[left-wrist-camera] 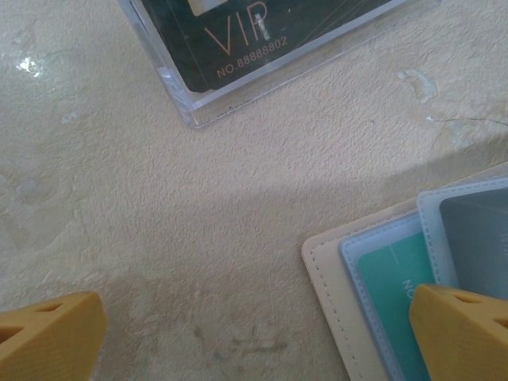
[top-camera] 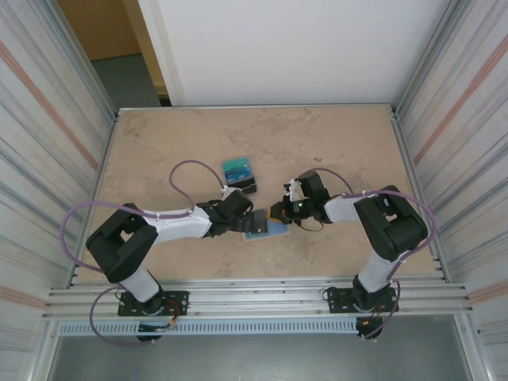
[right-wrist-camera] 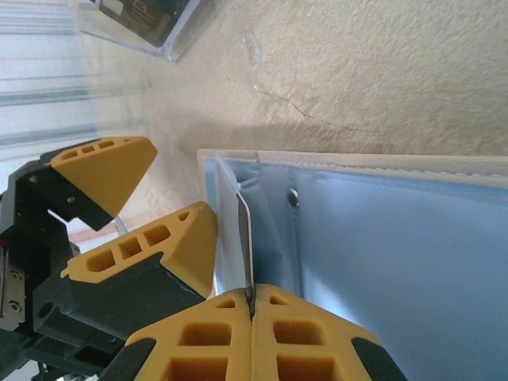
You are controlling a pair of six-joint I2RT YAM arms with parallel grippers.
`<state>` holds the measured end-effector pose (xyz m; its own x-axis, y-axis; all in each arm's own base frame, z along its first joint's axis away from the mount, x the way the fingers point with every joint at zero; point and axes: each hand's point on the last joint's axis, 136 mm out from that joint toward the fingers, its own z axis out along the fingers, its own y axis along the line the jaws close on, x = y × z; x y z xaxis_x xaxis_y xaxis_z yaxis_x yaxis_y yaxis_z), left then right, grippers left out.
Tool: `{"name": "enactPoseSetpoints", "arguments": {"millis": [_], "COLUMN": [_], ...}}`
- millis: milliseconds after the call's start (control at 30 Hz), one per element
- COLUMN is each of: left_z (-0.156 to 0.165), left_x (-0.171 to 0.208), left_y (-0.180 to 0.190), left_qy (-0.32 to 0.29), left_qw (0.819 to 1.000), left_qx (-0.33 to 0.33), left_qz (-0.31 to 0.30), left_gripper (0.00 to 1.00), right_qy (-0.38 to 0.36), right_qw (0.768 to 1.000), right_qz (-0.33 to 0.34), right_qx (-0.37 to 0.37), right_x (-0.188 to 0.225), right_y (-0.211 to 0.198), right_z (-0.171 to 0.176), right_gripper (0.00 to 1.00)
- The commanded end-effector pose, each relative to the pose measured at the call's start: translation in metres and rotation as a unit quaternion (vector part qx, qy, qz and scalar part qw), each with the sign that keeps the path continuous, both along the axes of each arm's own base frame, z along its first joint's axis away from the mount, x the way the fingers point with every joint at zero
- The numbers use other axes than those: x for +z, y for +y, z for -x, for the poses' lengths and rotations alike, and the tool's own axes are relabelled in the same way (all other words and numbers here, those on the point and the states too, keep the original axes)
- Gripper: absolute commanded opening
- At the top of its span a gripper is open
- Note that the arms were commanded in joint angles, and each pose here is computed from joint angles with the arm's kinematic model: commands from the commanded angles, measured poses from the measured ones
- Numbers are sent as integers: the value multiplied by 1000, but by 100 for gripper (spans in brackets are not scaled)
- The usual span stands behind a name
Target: Take the credit cards out of the card holder
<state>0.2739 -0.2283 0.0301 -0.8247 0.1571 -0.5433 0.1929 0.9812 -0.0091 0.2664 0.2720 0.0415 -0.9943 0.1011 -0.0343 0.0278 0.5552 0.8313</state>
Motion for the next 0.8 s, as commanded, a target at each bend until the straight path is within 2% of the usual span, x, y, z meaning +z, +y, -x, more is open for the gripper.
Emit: {"name": "enactPoseSetpoints", "arguments": {"millis": [0,200,500,767], "left_z": [0,-1,-7,-5], "left_x": [16,18,38,16], "left_y": [0,0,-19,-23], "left_qy": [-9,-10,-34,-8], "left_qw": [1000,1000,998,999], "left_qx": [-6,-7,-32,-35], "left_qz": [-1,-4,35,23], "left_gripper": [99,99,99,99], "right_qy": [-17,-22,-21,-18], "right_qw": [1000,1000,1000,1000], "right_qz": [6,13,13,8], "right_qx": [-1,-1,2,1], "right_x": [7,9,9,8], "right_y": [-3,-4,-2,2], "right_z": [-2,-4,-2,-1], "right_gripper": [3,3,3,5]}}
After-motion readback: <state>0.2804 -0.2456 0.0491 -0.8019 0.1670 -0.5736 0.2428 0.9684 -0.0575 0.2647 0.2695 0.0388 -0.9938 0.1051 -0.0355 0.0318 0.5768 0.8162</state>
